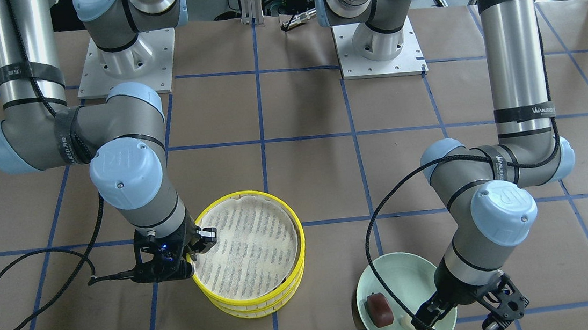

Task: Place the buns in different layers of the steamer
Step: 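Lift the top steamer tier aside with the right gripper while left grasps white bun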

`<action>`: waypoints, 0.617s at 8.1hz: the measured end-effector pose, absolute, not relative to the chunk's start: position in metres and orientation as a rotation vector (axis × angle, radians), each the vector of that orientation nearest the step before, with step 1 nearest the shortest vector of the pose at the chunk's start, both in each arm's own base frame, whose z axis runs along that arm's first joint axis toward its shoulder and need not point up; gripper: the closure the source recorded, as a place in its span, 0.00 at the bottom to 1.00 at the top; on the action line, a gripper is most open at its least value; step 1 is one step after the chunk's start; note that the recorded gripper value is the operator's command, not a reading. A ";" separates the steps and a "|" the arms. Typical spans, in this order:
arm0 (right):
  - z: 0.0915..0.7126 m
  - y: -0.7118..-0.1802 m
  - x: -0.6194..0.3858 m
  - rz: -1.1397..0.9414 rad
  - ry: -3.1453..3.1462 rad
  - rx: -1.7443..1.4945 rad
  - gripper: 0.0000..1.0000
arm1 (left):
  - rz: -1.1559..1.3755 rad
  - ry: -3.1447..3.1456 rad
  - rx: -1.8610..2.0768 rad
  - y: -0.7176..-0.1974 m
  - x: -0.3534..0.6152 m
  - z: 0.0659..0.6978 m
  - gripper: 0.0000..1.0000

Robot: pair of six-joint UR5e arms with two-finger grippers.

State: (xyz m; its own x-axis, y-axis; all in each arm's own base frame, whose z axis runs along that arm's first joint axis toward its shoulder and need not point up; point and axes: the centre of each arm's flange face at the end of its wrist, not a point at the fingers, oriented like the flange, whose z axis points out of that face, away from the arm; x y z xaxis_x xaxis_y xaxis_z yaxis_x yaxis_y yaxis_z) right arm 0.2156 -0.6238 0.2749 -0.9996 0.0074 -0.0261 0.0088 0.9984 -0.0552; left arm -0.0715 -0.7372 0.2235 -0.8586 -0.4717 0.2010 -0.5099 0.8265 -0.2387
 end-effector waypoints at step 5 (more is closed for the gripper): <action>0.331 -0.618 0.175 -0.109 3.113 -0.006 1.00 | 0.374 -2.862 0.814 -0.740 -0.072 0.195 0.02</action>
